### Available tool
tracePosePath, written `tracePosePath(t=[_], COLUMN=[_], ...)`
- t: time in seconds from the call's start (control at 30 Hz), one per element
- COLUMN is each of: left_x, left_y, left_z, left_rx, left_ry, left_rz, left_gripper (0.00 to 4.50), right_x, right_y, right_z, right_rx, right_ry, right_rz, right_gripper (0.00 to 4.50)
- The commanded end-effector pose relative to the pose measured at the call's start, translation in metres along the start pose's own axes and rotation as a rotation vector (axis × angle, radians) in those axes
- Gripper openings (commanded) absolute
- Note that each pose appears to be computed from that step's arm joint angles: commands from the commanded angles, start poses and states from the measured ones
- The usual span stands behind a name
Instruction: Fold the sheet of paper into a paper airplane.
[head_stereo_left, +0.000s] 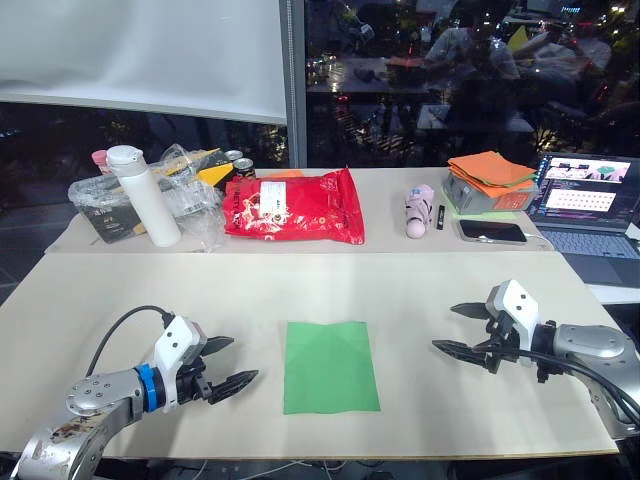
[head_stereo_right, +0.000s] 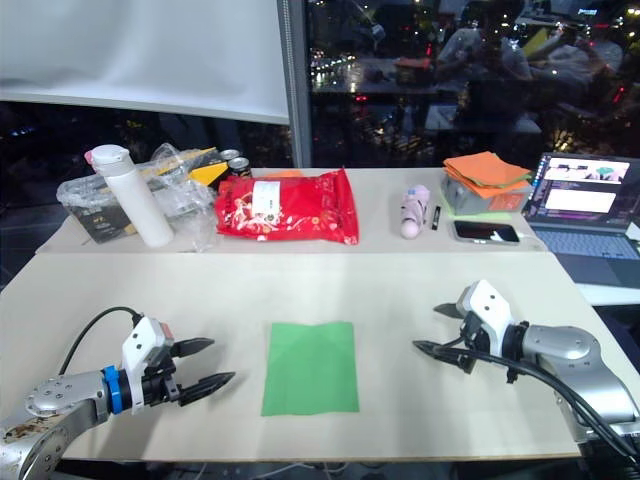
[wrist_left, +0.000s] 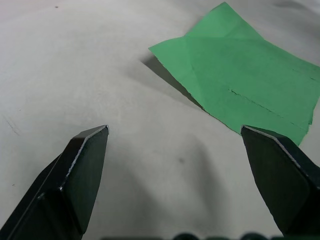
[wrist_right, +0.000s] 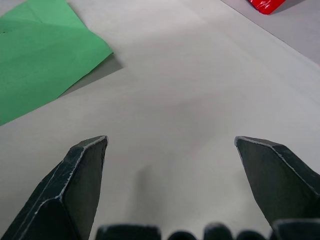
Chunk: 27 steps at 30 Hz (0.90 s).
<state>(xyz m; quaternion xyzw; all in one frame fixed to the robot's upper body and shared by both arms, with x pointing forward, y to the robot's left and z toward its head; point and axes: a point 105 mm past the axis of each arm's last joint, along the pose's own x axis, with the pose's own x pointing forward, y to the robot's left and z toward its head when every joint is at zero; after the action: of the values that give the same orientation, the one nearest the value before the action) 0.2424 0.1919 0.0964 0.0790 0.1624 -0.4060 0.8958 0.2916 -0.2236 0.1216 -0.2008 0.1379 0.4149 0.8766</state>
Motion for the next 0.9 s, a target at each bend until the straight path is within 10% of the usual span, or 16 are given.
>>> tracePosePath(t=[0.03,0.27,0.67,0.9], left_x=[-0.005,0.006,0.078,0.092], left_y=[0.0,-0.021,-0.027,-0.028], left_z=[0.022,0.059,0.058,0.031], left_rx=[0.012,0.047,0.211,0.245], left_ry=[-0.067,-0.083,-0.019,0.071], left_rz=[-0.054,-0.309,-0.447,-0.436], left_gripper=[4.49,4.49,0.63,0.0], right_x=[-0.004,-0.004,0.01,0.023], right_y=[0.0,0.033,0.055,0.058], right_z=[0.012,0.029,0.046,0.028], right_rx=[-0.037,-0.052,-0.122,-0.18], right_ry=[-0.026,0.0,0.018,0.121], right_rz=[0.018,0.182,0.154,0.154], right_gripper=[4.5,4.5,4.5,2.28])
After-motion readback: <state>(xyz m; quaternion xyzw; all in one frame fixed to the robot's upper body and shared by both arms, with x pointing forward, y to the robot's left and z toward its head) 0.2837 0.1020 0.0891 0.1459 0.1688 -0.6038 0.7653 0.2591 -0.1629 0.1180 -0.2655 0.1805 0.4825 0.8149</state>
